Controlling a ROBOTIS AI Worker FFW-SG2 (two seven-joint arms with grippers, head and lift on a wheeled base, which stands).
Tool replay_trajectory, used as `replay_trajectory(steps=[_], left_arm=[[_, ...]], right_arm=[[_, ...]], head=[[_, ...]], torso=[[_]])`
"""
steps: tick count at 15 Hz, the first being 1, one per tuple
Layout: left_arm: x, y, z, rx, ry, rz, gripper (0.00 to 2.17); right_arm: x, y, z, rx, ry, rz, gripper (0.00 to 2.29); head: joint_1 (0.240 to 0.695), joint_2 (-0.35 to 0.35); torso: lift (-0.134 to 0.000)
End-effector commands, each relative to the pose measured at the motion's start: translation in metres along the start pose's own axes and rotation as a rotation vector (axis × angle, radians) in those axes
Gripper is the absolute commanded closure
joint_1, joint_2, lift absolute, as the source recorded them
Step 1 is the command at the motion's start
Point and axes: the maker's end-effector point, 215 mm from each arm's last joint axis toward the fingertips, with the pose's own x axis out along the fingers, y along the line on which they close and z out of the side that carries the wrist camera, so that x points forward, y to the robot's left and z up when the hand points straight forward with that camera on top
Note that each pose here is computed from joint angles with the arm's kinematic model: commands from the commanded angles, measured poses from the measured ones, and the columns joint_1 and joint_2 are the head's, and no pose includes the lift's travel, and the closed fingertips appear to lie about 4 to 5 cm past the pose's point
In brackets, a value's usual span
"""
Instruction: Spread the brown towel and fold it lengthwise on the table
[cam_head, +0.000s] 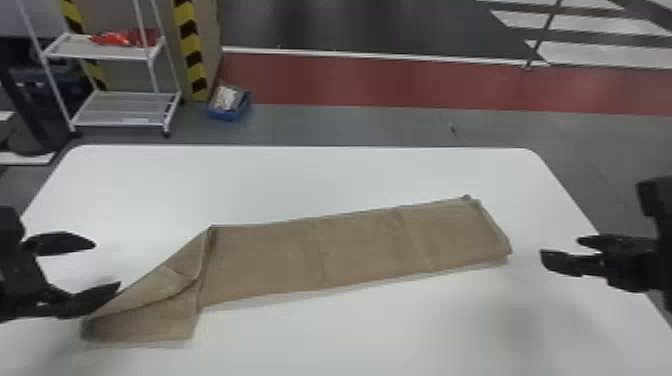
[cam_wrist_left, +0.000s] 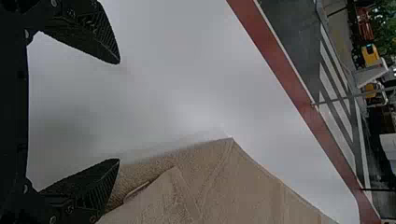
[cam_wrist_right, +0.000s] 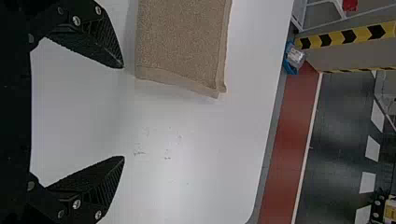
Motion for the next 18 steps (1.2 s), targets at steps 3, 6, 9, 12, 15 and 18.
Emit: replay_trajectory(steps=[3, 6, 9, 12, 15, 18], left_arm=[[-0.022, -0.022, 0.026, 0.000, -0.109, -0.045, 0.19], [-0.027, -0.040, 0.030, -0.010, -0.138, -0.115, 0.19], [-0.023, -0.015, 0.027, -0.002, -0.123, 0.004, 0.20], [-0.010, 0.009, 0.019, 0.065, -0.089, 0.096, 0.21], [0.002, -0.008, 0.000, 0.087, -0.040, 0.033, 0.21], [-0.002, -0.018, 0.010, 0.129, -0.069, -0.012, 0.21]], right_arm=[[0.000, -0.001, -0.001, 0.004, 0.000, -0.002, 0.21], [-0.001, -0.001, -0.002, 0.006, 0.001, -0.003, 0.21], [-0.002, -0.003, -0.003, 0.007, 0.004, -0.006, 0.21], [-0.002, -0.002, -0.006, 0.009, 0.008, -0.003, 0.21], [-0.004, -0.008, -0.003, 0.009, 0.004, -0.013, 0.21], [-0.001, -0.005, 0.006, 0.011, -0.005, -0.010, 0.21]], head=[[0.695, -0.124], [0.695, -0.140], [0.695, -0.157], [0.695, -0.127], [0.695, -0.119], [0.695, -0.135]], torso=[[-0.124], [-0.124], [-0.124], [-0.124], [-0.124], [-0.124]])
